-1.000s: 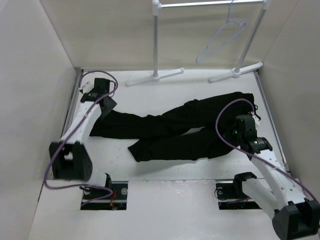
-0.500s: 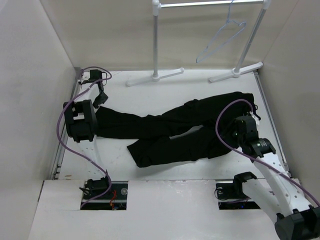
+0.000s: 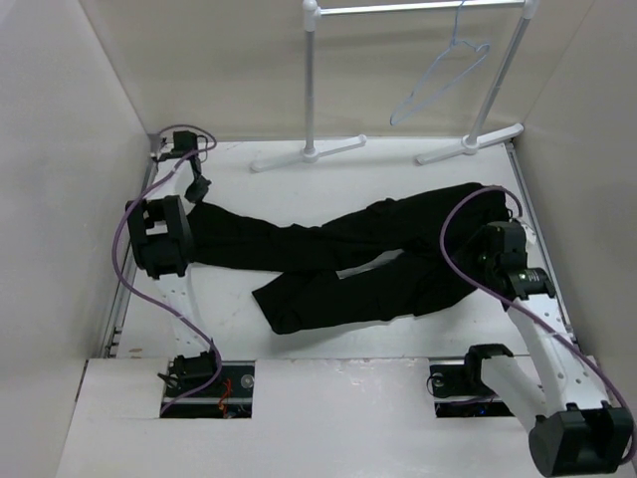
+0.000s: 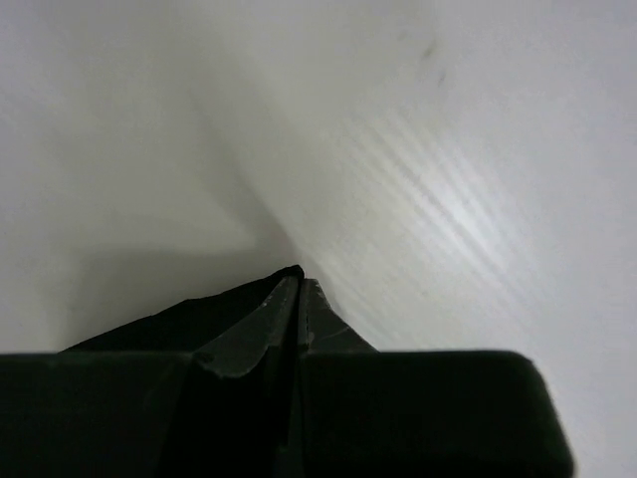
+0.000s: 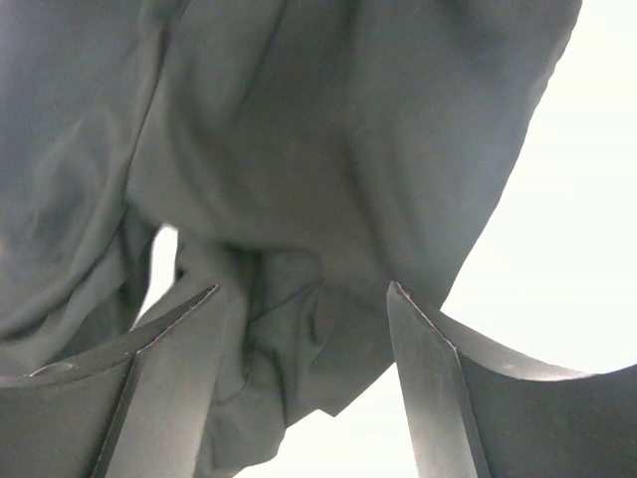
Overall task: Place the trousers on the hanger
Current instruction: Flatten out the trousers at the center of the board.
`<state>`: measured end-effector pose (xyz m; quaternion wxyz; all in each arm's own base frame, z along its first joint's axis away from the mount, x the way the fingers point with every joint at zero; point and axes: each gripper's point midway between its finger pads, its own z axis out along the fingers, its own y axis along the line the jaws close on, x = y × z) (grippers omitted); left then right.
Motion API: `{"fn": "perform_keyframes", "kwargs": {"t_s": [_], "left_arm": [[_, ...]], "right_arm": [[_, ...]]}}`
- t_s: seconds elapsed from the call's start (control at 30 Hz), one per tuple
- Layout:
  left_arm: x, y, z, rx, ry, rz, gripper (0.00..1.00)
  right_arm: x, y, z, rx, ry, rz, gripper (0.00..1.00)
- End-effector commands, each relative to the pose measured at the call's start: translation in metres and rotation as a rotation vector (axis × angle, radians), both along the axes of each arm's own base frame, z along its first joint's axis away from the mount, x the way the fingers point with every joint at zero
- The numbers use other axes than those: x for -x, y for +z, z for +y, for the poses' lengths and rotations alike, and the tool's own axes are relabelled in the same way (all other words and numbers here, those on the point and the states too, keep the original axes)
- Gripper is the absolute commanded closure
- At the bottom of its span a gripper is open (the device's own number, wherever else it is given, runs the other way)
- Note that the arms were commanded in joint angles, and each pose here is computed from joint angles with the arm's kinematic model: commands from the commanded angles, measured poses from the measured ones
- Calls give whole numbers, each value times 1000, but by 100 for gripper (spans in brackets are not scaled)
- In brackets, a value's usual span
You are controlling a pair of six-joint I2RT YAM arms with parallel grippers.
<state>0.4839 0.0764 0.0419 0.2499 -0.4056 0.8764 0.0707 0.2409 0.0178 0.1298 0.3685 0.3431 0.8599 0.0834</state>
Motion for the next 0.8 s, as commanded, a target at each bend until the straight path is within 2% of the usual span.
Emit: {"fn": "perform_keyframes", "kwargs": {"t_s": [0.0, 0.1, 0.17, 0.23, 0.33, 0.43, 0.5, 0.6, 0.67, 0.7, 0.73, 0.77], "left_arm": [[-43, 80, 45, -7, 154, -251, 100], [-70, 121, 69, 1, 230, -385, 100], [-85, 131, 76, 18, 258, -437, 100], [-99, 128, 77, 54, 269, -468, 98], [-124, 128, 70, 98, 236, -526, 88], [-128, 139, 63, 115, 202, -562, 61], [-114, 143, 49, 140, 171, -550, 52], [-69, 137, 17, 159, 147, -508, 51], [-22, 122, -21, 173, 101, -477, 53], [-6, 115, -35, 178, 80, -460, 53], [16, 105, -51, 182, 54, -433, 53], [37, 95, -68, 191, 22, -405, 53]], "right_arm": [[-23, 26, -15, 28, -22, -83, 32], [-33, 30, -22, 21, -43, -91, 41], [-38, 31, -24, 21, -52, -93, 49], [-44, 34, -25, 20, -62, -94, 49], [-60, 35, -29, 25, -86, -94, 41], [-80, 36, -38, 32, -122, -92, 32], [-96, 41, -42, 30, -137, -111, 29], [-118, 52, -54, 33, -171, -147, 28], [-136, 50, -76, 51, -226, -149, 29], [-142, 48, -87, 52, -250, -147, 33], [-150, 43, -99, 47, -274, -141, 41], [-158, 40, -108, 32, -287, -137, 56]]}}
